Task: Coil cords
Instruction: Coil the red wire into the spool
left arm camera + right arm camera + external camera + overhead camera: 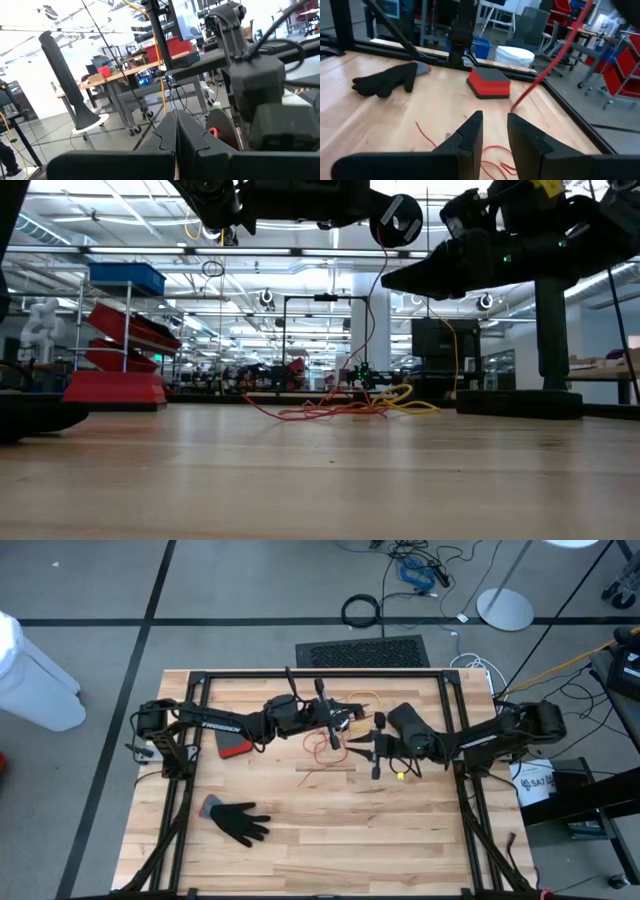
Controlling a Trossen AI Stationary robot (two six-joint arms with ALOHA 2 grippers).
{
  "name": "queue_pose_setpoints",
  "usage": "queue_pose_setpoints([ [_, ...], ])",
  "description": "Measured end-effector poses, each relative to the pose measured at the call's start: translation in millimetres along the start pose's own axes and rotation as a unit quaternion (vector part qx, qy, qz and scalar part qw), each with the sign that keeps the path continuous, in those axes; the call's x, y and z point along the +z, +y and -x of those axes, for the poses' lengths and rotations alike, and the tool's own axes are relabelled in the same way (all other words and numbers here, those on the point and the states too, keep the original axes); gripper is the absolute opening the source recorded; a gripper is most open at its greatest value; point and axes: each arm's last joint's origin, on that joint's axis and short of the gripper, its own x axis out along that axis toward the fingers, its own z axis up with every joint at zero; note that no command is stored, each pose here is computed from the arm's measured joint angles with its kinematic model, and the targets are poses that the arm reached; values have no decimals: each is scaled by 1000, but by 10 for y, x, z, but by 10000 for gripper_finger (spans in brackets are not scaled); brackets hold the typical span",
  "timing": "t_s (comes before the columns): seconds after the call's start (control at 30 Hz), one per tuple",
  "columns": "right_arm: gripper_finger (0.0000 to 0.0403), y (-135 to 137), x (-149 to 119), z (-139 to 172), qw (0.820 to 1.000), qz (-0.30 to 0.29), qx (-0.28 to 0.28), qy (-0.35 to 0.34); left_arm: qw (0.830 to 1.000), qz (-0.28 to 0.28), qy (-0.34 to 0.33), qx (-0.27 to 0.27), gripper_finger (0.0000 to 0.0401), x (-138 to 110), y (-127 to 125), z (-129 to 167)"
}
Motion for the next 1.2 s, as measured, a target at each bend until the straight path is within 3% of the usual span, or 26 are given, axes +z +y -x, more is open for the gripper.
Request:
queue_pose_setpoints([
  [0.67, 75, -43, -219, -151, 999, 3, -52, 3, 999, 32, -21, 3, 0, 39, 15, 0],
  [1.0, 5, -80, -194, -158, 998, 21, -56, -9, 998, 49, -32, -1, 0, 54, 24, 1],
  [1.2, 1, -133, -227, -160, 998, 9, -56, 2, 998, 54, -35, -5, 0, 59, 23, 1],
])
